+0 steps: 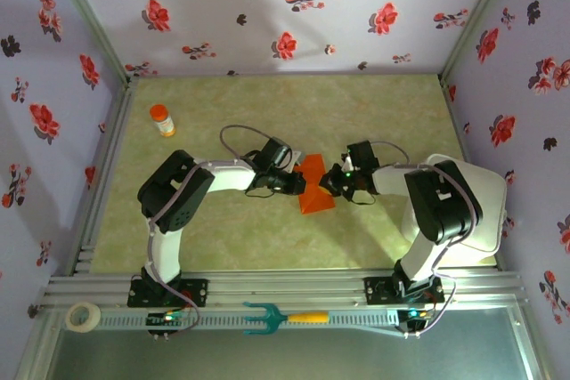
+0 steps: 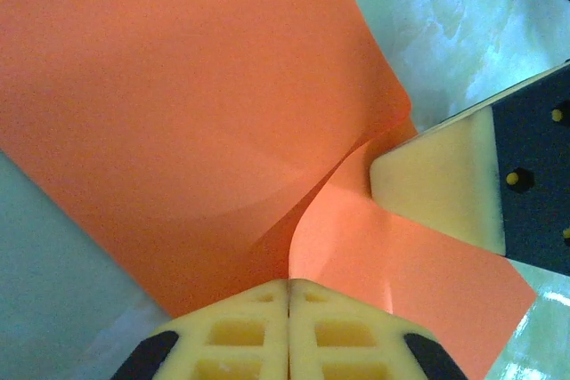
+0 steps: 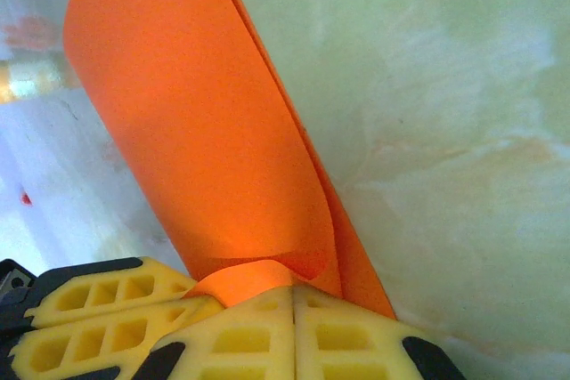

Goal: Fold a paper plane with a square sheet of paper (pick it up from the middle)
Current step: Fold the triangle a second time at the center of the table.

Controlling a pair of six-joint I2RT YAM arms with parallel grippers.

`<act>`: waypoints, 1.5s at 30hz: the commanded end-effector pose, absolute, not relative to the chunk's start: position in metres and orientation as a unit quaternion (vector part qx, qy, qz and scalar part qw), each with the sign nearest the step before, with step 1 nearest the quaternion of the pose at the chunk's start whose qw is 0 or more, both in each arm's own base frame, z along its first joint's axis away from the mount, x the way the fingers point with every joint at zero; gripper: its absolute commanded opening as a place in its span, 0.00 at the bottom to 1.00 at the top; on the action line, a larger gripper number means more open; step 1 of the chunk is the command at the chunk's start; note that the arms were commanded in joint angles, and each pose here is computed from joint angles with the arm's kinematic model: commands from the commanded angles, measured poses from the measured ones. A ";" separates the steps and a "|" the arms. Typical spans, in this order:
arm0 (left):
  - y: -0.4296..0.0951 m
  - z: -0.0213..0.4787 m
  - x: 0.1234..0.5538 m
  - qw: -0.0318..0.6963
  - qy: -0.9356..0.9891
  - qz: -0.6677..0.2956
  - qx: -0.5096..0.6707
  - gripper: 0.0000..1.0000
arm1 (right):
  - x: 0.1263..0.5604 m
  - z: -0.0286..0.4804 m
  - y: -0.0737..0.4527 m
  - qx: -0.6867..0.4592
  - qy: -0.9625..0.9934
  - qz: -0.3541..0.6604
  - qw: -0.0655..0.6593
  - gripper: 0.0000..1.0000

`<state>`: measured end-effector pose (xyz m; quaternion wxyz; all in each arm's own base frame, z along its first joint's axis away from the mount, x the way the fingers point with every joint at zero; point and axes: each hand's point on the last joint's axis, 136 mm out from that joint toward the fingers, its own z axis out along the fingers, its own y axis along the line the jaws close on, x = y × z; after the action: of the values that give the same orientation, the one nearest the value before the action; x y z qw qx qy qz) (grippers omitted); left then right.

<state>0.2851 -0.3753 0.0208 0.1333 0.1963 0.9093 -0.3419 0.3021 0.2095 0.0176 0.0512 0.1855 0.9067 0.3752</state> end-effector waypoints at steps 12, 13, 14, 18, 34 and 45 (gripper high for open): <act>-0.360 -0.005 0.274 0.094 0.927 -0.308 0.194 0.08 | 0.313 0.002 0.188 0.212 0.915 0.341 0.047 0.08; -0.360 -0.005 0.275 0.095 0.927 -0.307 0.194 0.08 | 0.313 -0.003 0.183 0.223 0.915 0.334 0.046 0.08; -0.359 -0.006 0.274 0.094 0.927 -0.306 0.194 0.08 | 0.313 -0.006 0.180 0.232 0.914 0.329 0.045 0.08; -0.358 -0.007 0.273 0.092 0.928 -0.305 0.194 0.08 | 0.316 -0.005 0.174 0.264 0.905 0.331 0.044 0.08; -0.358 -0.009 0.272 0.089 0.928 -0.307 0.192 0.08 | 0.345 0.025 0.166 0.288 0.883 0.353 0.114 0.08; -0.361 -0.005 0.274 0.093 0.926 -0.309 0.194 0.08 | 0.317 0.048 0.210 0.189 0.888 0.413 0.075 0.09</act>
<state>0.2850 -0.3754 0.0207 0.1322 0.1963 0.9096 -0.3416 0.3326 0.1924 0.0452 0.0983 0.2278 0.8850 0.3941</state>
